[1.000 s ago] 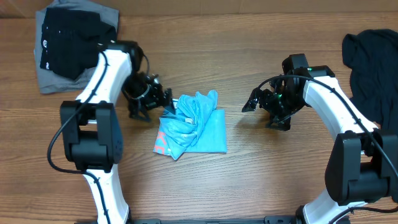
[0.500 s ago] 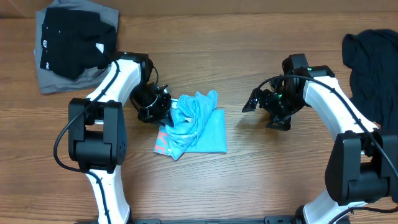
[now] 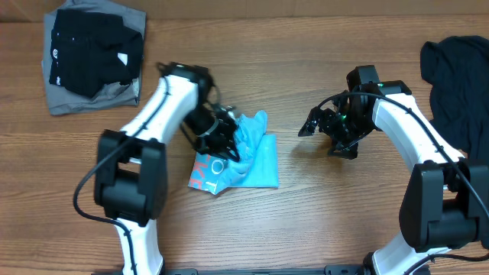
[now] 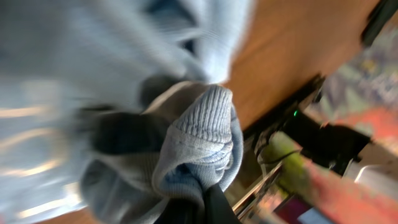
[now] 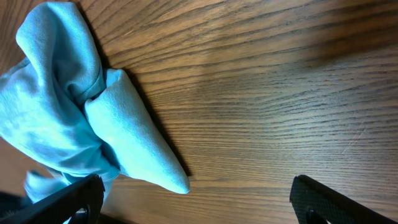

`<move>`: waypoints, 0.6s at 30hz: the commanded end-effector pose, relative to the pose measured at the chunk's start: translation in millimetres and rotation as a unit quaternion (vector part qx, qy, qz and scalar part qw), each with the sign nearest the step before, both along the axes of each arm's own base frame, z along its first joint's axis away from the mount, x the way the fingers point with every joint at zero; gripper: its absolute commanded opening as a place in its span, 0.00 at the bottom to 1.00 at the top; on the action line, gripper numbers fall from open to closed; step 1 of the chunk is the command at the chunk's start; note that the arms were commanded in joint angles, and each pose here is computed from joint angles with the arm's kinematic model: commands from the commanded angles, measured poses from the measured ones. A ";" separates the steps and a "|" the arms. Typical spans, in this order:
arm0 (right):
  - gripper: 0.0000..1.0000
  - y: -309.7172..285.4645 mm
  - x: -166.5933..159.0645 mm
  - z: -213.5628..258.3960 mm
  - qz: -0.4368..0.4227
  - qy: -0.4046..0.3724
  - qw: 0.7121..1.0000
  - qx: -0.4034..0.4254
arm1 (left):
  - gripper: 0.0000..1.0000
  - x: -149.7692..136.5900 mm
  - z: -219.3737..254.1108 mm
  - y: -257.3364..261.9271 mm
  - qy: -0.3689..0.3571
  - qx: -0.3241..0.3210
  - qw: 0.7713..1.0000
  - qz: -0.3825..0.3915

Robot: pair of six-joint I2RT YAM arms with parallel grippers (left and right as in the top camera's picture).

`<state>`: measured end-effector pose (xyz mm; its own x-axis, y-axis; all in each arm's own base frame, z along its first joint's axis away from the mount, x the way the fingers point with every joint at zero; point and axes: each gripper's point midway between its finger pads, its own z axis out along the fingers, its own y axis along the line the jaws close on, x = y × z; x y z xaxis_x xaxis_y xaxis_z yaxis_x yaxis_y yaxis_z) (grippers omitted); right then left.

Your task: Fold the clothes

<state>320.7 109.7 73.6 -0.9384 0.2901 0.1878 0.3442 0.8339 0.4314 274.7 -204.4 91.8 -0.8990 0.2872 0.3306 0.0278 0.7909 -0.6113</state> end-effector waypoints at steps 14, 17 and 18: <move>1.00 -19.5 17.0 19.8 -0.034 -0.032 0.999 0.006 | 0.59 -23.1 19.6 -46.1 -0.030 -0.009 0.997 -0.069; 1.00 -33.5 20.4 26.9 -0.052 -0.030 0.998 0.004 | 0.59 -0.6 35.0 -25.2 -0.060 0.023 0.996 -0.055; 1.00 -36.2 22.2 29.2 -0.054 -0.033 0.998 0.004 | 0.59 7.9 40.7 -17.1 -0.071 0.035 0.996 -0.045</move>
<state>325.2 82.9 77.4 -0.9074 0.3667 0.2054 0.4202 0.8037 0.4214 249.2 -242.1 108.3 -0.8554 0.4025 0.3260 0.1495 0.7944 -0.5887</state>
